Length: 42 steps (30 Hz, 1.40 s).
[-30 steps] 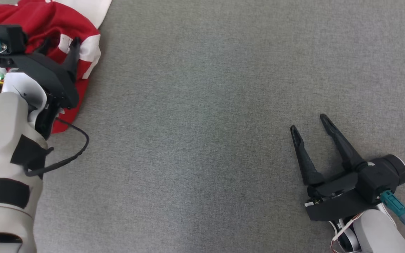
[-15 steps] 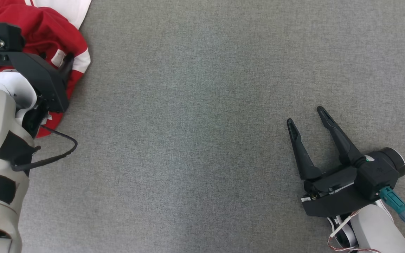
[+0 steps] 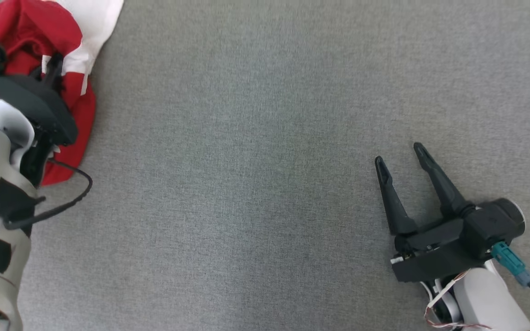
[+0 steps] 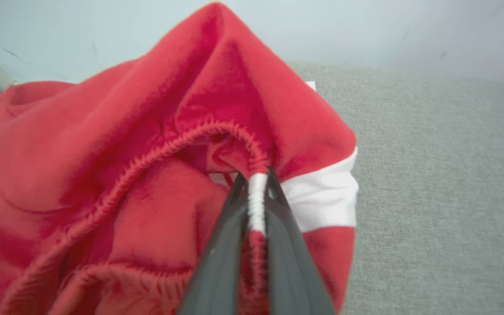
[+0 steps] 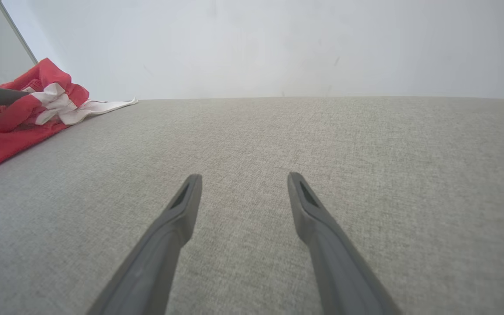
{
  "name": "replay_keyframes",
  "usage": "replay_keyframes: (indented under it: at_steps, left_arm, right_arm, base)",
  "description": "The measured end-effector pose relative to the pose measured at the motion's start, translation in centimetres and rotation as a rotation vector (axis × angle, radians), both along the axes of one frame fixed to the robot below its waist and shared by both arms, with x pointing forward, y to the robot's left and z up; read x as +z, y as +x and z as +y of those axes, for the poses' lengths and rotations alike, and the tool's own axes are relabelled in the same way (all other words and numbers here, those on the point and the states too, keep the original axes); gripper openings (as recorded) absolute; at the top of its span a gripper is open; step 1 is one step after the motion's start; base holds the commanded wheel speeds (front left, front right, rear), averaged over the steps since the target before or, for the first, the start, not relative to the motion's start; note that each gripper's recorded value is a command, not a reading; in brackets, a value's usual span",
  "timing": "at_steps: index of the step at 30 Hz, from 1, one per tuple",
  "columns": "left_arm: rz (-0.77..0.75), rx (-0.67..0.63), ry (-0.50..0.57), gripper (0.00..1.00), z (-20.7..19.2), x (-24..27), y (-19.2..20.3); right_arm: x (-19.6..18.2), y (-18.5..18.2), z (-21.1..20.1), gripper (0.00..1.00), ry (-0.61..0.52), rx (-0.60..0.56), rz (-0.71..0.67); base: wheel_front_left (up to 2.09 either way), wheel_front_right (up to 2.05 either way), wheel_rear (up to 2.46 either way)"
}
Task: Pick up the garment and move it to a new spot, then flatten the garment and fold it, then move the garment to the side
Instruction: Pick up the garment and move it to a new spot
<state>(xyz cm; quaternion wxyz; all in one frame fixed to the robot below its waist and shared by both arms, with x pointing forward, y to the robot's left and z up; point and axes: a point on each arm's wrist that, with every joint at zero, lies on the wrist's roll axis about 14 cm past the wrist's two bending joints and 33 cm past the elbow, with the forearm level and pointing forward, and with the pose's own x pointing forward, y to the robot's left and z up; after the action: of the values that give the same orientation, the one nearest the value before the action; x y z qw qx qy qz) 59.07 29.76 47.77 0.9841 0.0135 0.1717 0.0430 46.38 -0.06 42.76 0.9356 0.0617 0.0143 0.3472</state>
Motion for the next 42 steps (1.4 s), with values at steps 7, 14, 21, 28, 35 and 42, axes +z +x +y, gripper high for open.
replay_keyframes:
  at_steps: [7, 14, 21, 28, 35, 42]
  left_arm:
    - [-0.189, -0.001, -0.023, 0.0, 0.2, 4.7, -1.2]
    - [-0.349, -0.064, -0.035, 0.0, -1.6, 10.2, -2.7]
    - [-0.459, -0.13, -0.068, 0.0, -3.5, 15.6, -4.8]
    - [-0.533, -0.241, -0.105, 0.0, -7.9, 19.3, -5.8]
    - [-0.579, -0.388, -0.151, 0.0, -14.0, 22.2, -6.7]
    - [-0.594, -0.531, -0.181, 0.0, -20.4, 24.0, -7.6]
  right_arm:
    - [1.2, -1.8, 0.4, 1.0, 0.009, -0.001, 0.018]
    - [2.9, -4.0, 0.3, 1.0, 0.024, -0.013, 0.019]
    - [5.7, -6.1, 0.2, 1.0, 0.046, -0.03, -0.023]
    - [7.0, -7.5, -1.0, 1.0, 0.045, -0.074, -0.046]
    - [8.0, -8.9, -3.6, 1.0, 0.049, -0.162, -0.066]
    - [9.0, -10.0, -6.6, 1.0, 0.046, -0.261, -0.094]
  base:
    - [0.0, 0.0, 0.0]
    - [0.0, 0.0, 0.0]
    - [0.0, 0.0, 0.0]
    - [0.0, 0.0, 0.0]
    - [0.0, 0.0, 0.0]
    - [0.0, 0.0, 0.0]
